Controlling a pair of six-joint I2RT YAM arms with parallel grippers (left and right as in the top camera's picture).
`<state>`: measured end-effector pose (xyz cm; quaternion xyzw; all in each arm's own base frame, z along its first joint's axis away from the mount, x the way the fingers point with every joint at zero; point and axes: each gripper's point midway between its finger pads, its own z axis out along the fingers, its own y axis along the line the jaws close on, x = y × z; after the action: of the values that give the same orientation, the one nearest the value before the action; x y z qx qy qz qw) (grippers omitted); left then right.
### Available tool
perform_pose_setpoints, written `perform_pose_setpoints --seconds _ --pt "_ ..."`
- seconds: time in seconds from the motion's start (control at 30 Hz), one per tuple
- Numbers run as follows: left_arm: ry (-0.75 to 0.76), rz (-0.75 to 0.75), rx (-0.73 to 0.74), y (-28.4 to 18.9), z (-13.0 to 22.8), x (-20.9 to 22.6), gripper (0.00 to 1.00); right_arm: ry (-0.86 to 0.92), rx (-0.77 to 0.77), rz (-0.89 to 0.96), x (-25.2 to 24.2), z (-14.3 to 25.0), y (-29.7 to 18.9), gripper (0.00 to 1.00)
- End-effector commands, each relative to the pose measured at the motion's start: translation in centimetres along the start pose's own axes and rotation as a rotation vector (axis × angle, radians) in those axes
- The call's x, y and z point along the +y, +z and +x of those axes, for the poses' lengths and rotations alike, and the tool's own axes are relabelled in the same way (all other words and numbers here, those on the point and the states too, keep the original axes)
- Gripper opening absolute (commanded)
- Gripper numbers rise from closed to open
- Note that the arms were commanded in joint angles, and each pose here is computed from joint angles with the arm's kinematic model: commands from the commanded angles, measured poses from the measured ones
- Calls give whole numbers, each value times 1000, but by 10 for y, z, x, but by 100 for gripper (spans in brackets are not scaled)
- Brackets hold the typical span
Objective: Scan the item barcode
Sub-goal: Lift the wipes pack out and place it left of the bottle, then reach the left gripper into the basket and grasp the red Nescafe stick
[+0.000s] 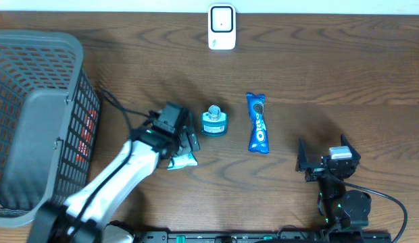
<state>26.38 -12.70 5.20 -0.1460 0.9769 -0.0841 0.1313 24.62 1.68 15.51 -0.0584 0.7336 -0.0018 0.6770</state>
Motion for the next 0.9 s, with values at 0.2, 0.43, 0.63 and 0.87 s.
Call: perform_pose_setpoints --seconds 0.2,0.43,0.63,0.87 --pt "85 105 -455 -222 -86 -29 100 -7 5 -3 1 2 0 99" --pt "-121 -45 -729 -348 -134 48 99 -7 5 -3 1 2 0 99" --pt "-436 -198 -674 -353 -143 151 98 -7 5 -3 1 1 0 99" --pt "-518 -104 -434 -303 -155 222 98 -7 5 -3 1 1 0 99"
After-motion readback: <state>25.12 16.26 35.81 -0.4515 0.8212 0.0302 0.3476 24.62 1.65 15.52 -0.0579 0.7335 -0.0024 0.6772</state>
